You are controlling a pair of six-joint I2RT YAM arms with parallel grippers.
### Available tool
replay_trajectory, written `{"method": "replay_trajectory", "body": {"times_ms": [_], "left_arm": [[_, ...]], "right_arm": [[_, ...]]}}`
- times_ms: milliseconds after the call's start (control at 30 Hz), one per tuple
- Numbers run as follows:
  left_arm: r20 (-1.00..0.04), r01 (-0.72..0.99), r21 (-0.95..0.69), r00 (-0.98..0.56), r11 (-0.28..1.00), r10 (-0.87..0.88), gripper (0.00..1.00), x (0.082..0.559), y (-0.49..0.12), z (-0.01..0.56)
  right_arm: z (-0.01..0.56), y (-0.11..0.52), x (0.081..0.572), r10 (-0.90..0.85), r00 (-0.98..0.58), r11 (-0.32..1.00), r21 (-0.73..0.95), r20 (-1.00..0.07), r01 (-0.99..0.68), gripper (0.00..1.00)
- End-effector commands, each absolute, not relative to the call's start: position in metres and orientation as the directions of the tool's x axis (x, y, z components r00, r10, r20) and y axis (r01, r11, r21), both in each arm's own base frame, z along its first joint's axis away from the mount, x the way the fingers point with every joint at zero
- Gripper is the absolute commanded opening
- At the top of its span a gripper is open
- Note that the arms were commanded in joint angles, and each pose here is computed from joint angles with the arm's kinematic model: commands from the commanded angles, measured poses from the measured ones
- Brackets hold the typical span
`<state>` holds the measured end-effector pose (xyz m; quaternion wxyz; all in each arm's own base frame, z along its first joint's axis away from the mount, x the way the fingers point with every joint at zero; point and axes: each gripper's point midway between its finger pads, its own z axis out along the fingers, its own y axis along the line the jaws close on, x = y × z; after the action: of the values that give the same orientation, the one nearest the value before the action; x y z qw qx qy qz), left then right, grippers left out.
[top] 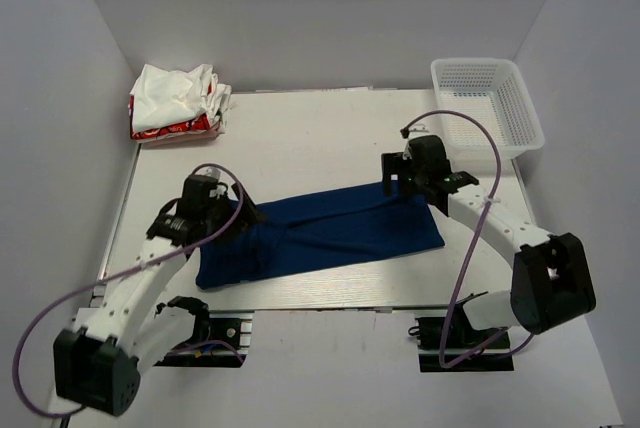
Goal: Fold and stack the t-shirts
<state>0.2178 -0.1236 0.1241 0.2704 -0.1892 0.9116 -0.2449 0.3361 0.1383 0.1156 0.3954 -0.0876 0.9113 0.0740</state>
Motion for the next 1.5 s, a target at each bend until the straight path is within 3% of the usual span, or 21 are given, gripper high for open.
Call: {"method": "replay_trajectory", "body": {"times_ms": [0,167,300,533,633,933,1000,1033,1067,1133,1467], "left_arm": [[-0.445,-0.215,-0.515,-0.760,0.830,-0.473,0.99,0.256,-0.125,0.122],[-0.480,-0.476,-0.316,-0.666,0.821,-0.571,0.99,0.270,-0.074,0.116],[-0.566,-0.566,-0.272,-0.561,0.779,-0.605,0.99,0.274,-0.046,0.121],[-0.567,-0.642,-0.214,-0.532,0.736,-0.629,0.99,0.273,-0.030,0.090],[-0.564,-0.613,-0.248,-0.538,0.750,-0.626,0.68,0.278,-0.035,0.077],[-0.570,-0.631,-0.190,-0.553,0.752,-0.608,0.63,0.284,-0.023,0.047],[-0.571,-0.618,-0.204,-0.554,0.759,-0.605,0.50,0.291,-0.027,0.044],[-0.565,-0.614,-0.210,-0.559,0.761,-0.607,0.40,0.291,-0.029,0.044],[-0.559,-0.610,-0.217,-0.562,0.762,-0.609,0.21,0.293,-0.031,0.045],[-0.561,-0.623,-0.203,-0.558,0.755,-0.611,0.02,0.293,-0.026,0.048],[-0.534,-0.724,-0.131,-0.525,0.678,-0.663,0.00,0.246,-0.006,0.080]], "right_arm": [[0.114,0.192,0.336,-0.125,-0.668,0.880,0.228,-0.734,-0.416,0.90],[0.092,0.197,0.345,-0.104,-0.713,0.893,0.251,-0.693,-0.374,0.90],[0.068,0.190,0.348,-0.109,-0.745,0.916,0.225,-0.659,-0.332,0.90],[0.044,0.185,0.348,-0.111,-0.787,0.934,0.207,-0.607,-0.292,0.90],[0.036,0.182,0.346,-0.111,-0.806,0.941,0.199,-0.582,-0.274,0.90],[0.025,0.180,0.343,-0.106,-0.830,0.948,0.197,-0.547,-0.251,0.90],[0.023,0.180,0.341,-0.105,-0.835,0.948,0.199,-0.540,-0.248,0.90],[0.024,0.180,0.341,-0.104,-0.835,0.948,0.199,-0.540,-0.246,0.90],[0.021,0.175,0.342,-0.102,-0.837,0.958,0.174,-0.538,-0.229,0.90],[0.022,0.173,0.343,-0.092,-0.837,0.961,0.171,-0.539,-0.216,0.90],[0.001,0.149,0.338,-0.016,-0.873,0.992,0.105,-0.488,-0.076,0.90]]}}
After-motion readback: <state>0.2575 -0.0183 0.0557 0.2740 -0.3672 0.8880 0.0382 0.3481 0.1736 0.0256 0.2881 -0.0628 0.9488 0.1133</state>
